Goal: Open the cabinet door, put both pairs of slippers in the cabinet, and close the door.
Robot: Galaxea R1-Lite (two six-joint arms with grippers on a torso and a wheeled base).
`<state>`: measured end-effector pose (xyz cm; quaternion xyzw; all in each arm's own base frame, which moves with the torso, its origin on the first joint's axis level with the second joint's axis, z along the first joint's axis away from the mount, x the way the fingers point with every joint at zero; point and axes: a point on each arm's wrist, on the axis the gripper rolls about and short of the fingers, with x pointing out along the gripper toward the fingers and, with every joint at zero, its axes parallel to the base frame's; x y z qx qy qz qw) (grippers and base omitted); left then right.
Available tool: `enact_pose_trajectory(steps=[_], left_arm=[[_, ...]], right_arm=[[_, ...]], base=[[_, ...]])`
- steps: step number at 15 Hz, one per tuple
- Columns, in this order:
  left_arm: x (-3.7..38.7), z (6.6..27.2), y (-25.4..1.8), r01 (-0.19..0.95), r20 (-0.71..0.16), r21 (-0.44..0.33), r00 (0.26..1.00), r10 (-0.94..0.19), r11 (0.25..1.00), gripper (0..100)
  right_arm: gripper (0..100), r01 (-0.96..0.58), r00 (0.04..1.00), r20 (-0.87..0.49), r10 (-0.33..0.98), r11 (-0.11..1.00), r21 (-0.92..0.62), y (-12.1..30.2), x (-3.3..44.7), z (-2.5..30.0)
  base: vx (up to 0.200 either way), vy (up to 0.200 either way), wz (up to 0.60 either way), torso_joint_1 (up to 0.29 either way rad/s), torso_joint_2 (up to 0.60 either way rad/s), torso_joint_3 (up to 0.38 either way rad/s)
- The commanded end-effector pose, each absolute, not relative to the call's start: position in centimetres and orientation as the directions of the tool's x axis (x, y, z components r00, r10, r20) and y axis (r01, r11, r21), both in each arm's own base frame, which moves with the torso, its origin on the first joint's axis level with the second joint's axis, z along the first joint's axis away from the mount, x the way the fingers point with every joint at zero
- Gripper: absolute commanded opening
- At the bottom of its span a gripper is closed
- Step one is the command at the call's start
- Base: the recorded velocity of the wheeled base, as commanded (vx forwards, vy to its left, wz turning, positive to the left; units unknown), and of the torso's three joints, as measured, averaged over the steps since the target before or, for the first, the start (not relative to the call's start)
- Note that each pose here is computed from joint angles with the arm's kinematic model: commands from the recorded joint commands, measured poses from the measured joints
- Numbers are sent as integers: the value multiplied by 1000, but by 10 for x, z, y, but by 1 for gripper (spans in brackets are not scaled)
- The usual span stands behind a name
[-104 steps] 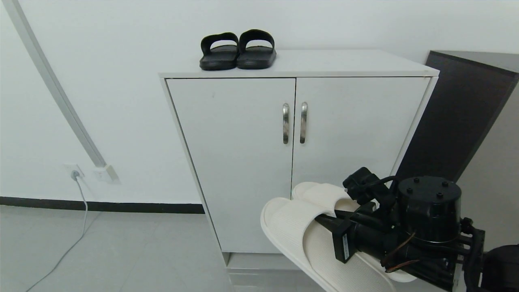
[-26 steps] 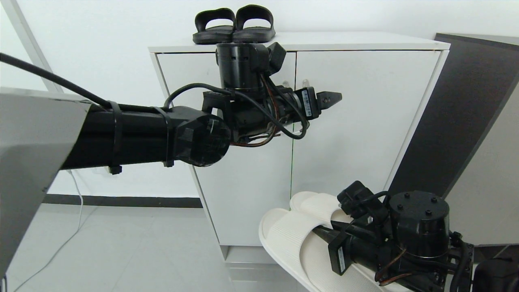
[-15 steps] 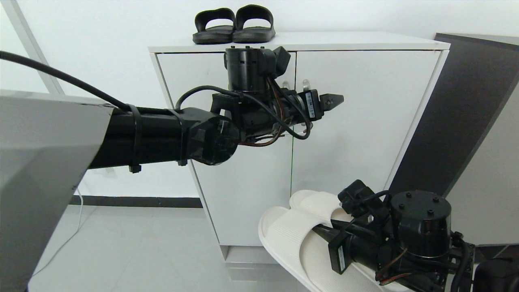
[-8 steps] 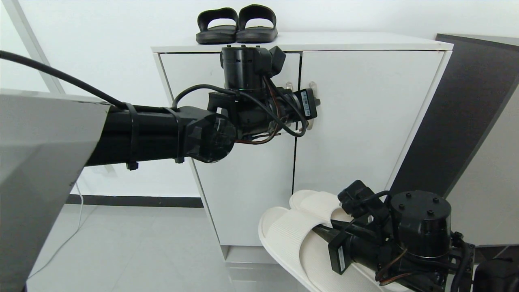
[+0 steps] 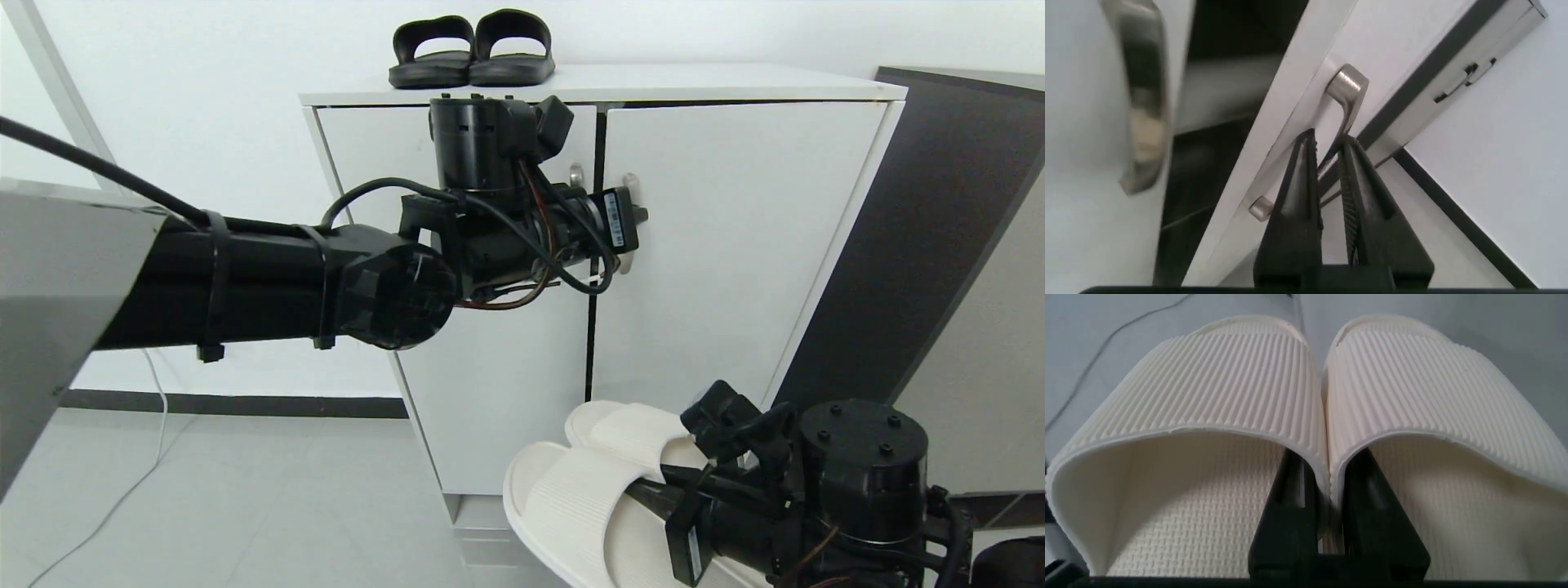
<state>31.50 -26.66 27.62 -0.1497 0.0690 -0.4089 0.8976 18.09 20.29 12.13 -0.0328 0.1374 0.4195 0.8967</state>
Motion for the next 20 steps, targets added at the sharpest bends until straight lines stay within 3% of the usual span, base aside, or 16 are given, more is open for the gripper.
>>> enact_pose_trajectory(steps=[1,9,13,20], left_arm=[[296,283,-256,722,14,-322,651,-759,613,0],[241,286,-234,766,59,-311,607,-793,563,0],[269,279,-210,719,69,-317,668,-740,619,0],[309,275,-216,760,83,-315,618,-782,568,0]], right_arm=[[0,-794,569,-266,778,604,65,199,171,125],[0,-835,514,-286,808,548,46,196,162,120],[0,-848,498,-286,819,529,38,196,159,120],[0,-851,491,-295,820,523,38,197,158,118]], base=[[0,0,0,0,0,0],[0,0,0,0,0,0],[0,0,0,0,0,0],[0,0,0,0,0,0]])
